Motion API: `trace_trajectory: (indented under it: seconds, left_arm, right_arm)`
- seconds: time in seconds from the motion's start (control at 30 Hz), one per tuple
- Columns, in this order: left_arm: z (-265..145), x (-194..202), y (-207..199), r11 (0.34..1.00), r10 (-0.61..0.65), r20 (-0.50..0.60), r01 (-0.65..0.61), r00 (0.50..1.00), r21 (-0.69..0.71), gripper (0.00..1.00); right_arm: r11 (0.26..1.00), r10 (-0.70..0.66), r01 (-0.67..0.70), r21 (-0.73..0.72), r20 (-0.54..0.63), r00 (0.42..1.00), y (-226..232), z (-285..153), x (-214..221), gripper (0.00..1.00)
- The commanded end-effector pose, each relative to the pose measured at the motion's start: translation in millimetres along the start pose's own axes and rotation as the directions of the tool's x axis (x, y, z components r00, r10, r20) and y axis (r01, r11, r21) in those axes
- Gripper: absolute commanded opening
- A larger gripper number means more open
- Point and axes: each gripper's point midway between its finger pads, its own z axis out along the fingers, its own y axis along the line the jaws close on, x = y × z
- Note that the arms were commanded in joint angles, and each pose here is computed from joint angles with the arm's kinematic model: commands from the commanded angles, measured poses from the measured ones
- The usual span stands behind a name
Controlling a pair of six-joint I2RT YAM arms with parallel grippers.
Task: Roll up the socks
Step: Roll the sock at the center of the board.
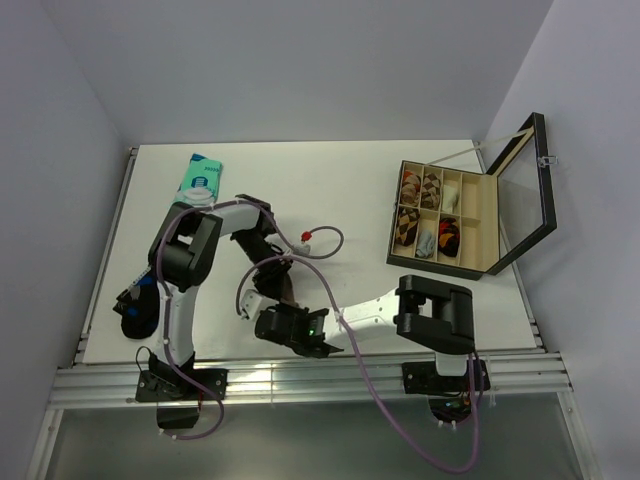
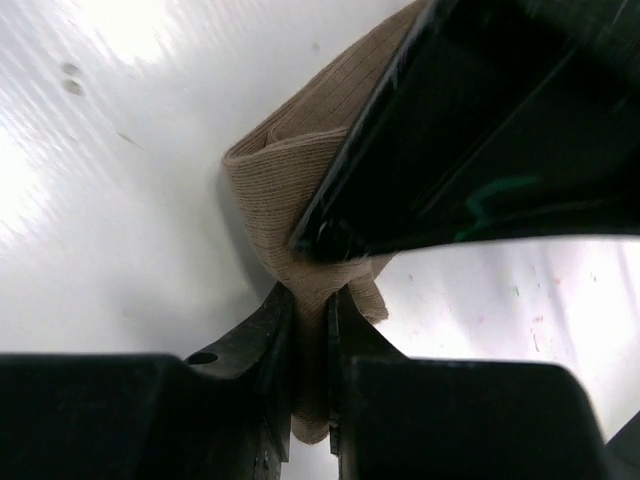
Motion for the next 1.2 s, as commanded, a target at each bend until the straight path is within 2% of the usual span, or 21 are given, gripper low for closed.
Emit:
trace_trajectory:
  seconds: [0.0, 0.13, 0.17, 0.23, 0.27, 0.3, 0.37, 0.43, 0.5, 0.63, 0.67, 0.73, 0.87, 0.9, 1.0, 1.17]
  left_arm:
    - [-21.9, -26.3, -5.4, 0.989, 0.095, 0.030, -0.091, 0.995, -0.115, 0.36]
    - [-33.8, -37.8, -0.6, 0.966, 0.125, 0.060, -0.108, 0.990, -0.236, 0.37]
    - [-35.1, -37.4, 1.5, 0.962, 0.070, 0.088, -0.044, 0.994, -0.269, 0.37]
    - [-51.5, -48.4, 16.6, 0.904, 0.133, 0.116, -0.073, 0.984, -0.421, 0.36]
    - [-56.3, -50.9, 17.6, 0.888, 0.111, 0.143, -0.033, 0.983, -0.458, 0.36]
    - [-73.2, -66.8, 24.0, 0.832, 0.181, 0.172, -0.057, 0.968, -0.551, 0.36]
    - [-81.8, -59.8, 32.5, 0.779, 0.133, 0.192, 0.018, 0.972, -0.626, 0.34]
    - [-102.9, -62.3, 46.3, 0.679, 0.129, 0.228, 0.082, 0.965, -0.729, 0.34]
    - [-105.6, -60.5, 48.1, 0.670, 0.106, 0.252, 0.118, 0.962, -0.733, 0.32]
    - [-115.6, -44.6, 64.6, 0.571, 0.055, 0.292, 0.210, 0.955, -0.794, 0.25]
    - [-125.5, -47.4, 69.3, 0.520, 0.067, 0.327, 0.247, 0.943, -0.818, 0.23]
    - [-138.9, -47.7, 64.2, 0.490, 0.087, 0.397, 0.308, 0.914, -0.816, 0.24]
    - [-182.9, -56.8, 46.4, 0.411, 0.197, 0.505, 0.396, 0.841, -0.821, 0.32]
    - [-199.6, -64.2, 34.4, 0.379, 0.261, 0.516, 0.404, 0.816, -0.832, 0.35]
    - [-227.3, -70.6, 13.1, 0.327, 0.354, 0.546, 0.446, 0.760, -0.833, 0.40]
    - [-257.0, -76.0, -21.1, 0.251, 0.501, 0.550, 0.496, 0.668, -0.831, 0.43]
  right_arm:
    - [1.000, 0.016, -0.015, 0.013, -0.086, 0.996, -8.0, -8.4, 31.8, 0.00]
    - [0.999, 0.034, -0.031, 0.029, -0.093, 0.995, -15.6, -16.1, 36.0, 0.00]
    - [0.998, 0.060, -0.057, 0.031, -0.098, 0.993, -15.4, -17.0, 36.9, 0.00]
    - [0.997, 0.065, -0.061, 0.036, -0.113, 0.991, -18.3, -20.7, 39.4, 0.00]
    - [0.997, 0.066, -0.062, 0.036, -0.116, 0.991, -19.1, -21.4, 39.6, 0.00]
    - [0.997, 0.069, -0.066, 0.028, -0.122, 0.990, -18.4, -23.1, 40.5, 0.00]
    - [0.997, 0.075, -0.074, 0.016, -0.131, 0.989, -18.9, -28.8, 39.1, 0.00]
    - [0.997, 0.083, -0.083, 0.007, -0.156, 0.984, -19.5, -33.9, 39.2, 0.00]
    - [0.996, 0.091, -0.093, -0.006, -0.165, 0.982, -20.0, -39.1, 35.0, 0.00]
    - [0.984, 0.098, -0.124, -0.127, -0.193, 0.976, -7.7, -54.9, 23.1, 0.00]
    - [0.979, 0.098, -0.131, -0.156, -0.202, 0.975, -4.7, -57.8, 21.9, 0.00]
    - [0.964, 0.108, -0.157, -0.213, -0.226, 0.968, -1.8, -63.9, 19.9, 0.00]
    - [0.929, 0.147, -0.229, -0.292, -0.278, 0.949, -2.4, -66.1, 22.6, 0.00]
    - [0.924, 0.148, -0.239, -0.299, -0.297, 0.943, -3.7, -66.5, 24.4, 0.00]
    - [0.905, 0.147, -0.271, -0.328, -0.357, 0.922, -3.7, -65.0, 27.2, 0.00]
    - [0.861, 0.129, -0.320, -0.396, -0.438, 0.889, 5.3, -57.0, 29.7, 0.00]
